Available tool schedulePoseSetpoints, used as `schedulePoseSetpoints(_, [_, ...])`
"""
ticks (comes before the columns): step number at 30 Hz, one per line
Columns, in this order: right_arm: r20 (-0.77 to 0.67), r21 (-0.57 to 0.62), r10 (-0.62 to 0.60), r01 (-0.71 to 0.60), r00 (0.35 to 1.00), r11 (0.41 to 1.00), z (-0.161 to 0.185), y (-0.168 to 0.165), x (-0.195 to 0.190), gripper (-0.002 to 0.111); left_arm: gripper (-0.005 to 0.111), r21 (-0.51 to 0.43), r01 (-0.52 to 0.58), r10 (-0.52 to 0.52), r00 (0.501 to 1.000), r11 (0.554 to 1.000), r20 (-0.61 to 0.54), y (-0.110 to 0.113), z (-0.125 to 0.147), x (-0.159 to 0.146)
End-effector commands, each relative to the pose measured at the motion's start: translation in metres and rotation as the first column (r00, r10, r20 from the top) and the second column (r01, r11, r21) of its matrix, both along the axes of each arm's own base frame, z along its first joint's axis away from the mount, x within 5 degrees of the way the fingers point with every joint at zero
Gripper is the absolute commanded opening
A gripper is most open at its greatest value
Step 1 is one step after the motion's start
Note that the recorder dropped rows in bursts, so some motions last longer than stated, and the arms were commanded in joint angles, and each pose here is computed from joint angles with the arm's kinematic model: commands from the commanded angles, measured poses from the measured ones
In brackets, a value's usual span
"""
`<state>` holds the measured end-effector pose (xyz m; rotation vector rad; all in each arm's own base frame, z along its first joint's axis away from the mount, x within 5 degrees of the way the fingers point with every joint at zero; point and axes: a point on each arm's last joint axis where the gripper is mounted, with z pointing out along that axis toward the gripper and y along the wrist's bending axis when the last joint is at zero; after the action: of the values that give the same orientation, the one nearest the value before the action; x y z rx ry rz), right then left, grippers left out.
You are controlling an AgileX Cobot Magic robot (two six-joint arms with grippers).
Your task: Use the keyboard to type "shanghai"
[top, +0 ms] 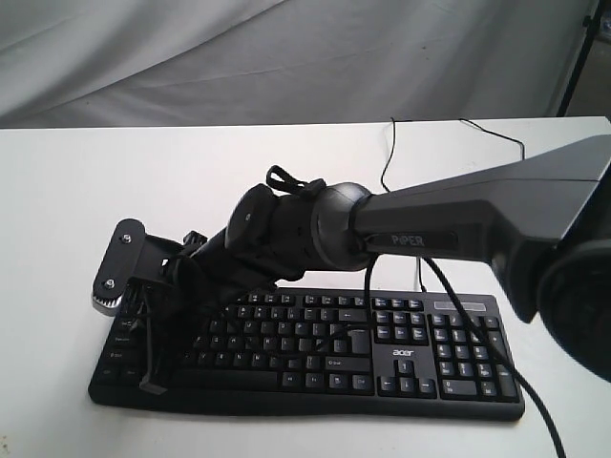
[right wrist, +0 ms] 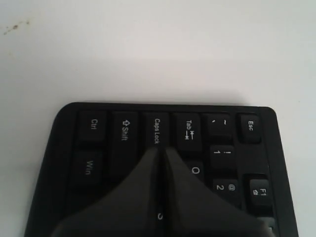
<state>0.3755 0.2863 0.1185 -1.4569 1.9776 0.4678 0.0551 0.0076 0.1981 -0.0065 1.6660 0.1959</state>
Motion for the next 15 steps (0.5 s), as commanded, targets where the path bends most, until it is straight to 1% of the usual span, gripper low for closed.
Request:
schedulePoseSetpoints(1, [0.009, 0.008, 0.007, -0.007, 1.0, 1.0, 0.0037, 0.0029, -0.0004, 0.0, 0.001, -0.004, 0.004, -0.004, 1.0, 1.0, -0.004, -0.0002, -0.0016, 0.0005])
schedulePoseSetpoints(15, [0.016, 0.025, 0.003, -0.003, 1.0, 1.0, 0.0048, 0.0045, -0.0002, 0.0, 0.001, -0.004, 0.004, -0.004, 1.0, 1.0, -0.004, -0.0002, -0.0016, 0.0005])
